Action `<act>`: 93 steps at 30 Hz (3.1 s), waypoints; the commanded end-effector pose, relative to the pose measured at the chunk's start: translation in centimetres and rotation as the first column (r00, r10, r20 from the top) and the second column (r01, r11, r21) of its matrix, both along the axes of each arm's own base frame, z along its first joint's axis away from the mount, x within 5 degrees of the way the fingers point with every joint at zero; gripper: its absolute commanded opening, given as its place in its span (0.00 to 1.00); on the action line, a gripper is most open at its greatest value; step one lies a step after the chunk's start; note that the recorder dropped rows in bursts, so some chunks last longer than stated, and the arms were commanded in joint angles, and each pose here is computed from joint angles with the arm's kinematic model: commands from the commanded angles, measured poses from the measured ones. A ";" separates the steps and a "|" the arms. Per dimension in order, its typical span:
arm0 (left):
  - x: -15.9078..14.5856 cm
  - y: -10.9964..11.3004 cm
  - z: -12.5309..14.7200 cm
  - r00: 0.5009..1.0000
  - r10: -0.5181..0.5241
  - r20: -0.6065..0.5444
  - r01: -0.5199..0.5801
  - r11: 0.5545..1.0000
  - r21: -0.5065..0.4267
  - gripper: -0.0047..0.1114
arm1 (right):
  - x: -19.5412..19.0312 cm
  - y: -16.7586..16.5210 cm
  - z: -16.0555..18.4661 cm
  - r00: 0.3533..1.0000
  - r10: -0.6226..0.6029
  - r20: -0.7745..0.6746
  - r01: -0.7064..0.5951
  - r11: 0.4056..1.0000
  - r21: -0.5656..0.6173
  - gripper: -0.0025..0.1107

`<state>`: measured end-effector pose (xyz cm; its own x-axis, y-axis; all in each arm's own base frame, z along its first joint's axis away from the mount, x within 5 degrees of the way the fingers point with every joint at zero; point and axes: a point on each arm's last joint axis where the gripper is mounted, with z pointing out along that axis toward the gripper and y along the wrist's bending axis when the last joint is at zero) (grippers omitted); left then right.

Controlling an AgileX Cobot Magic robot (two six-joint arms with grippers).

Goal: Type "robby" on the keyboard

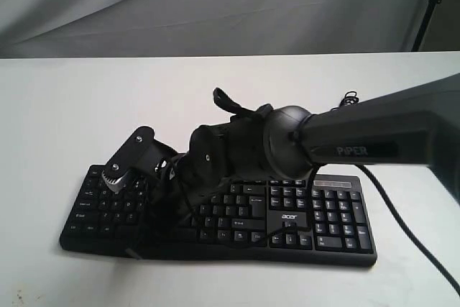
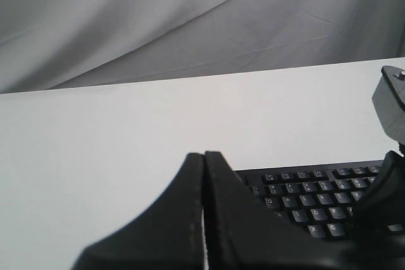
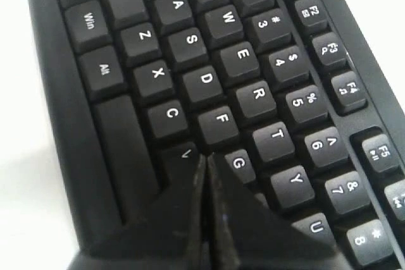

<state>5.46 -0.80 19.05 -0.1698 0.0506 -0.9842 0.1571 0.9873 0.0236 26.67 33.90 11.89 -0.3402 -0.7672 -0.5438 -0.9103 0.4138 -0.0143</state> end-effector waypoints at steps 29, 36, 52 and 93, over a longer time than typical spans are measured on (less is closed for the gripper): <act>0.0 0.0 -0.1 1.000 -0.006 0.005 0.006 1.000 0.001 0.04 | 0.1 -0.2 -0.5 1.000 0.007 -0.017 -0.007 1.000 -0.026 0.02; 0.0 0.0 -0.1 1.000 -0.006 0.005 0.006 1.000 0.001 0.04 | 0.2 -0.2 2.2 0.999 0.002 0.032 -0.003 1.000 0.028 0.02; 0.0 0.0 -0.1 1.000 -0.006 0.005 0.006 1.000 0.001 0.04 | 2.4 -1.6 3.5 0.996 -0.081 0.040 0.078 0.995 0.063 0.02; 0.0 0.0 -0.1 1.000 -0.006 0.005 0.006 1.000 0.001 0.04 | 3.3 -0.8 1.8 0.997 -0.073 0.017 0.073 0.997 0.018 0.02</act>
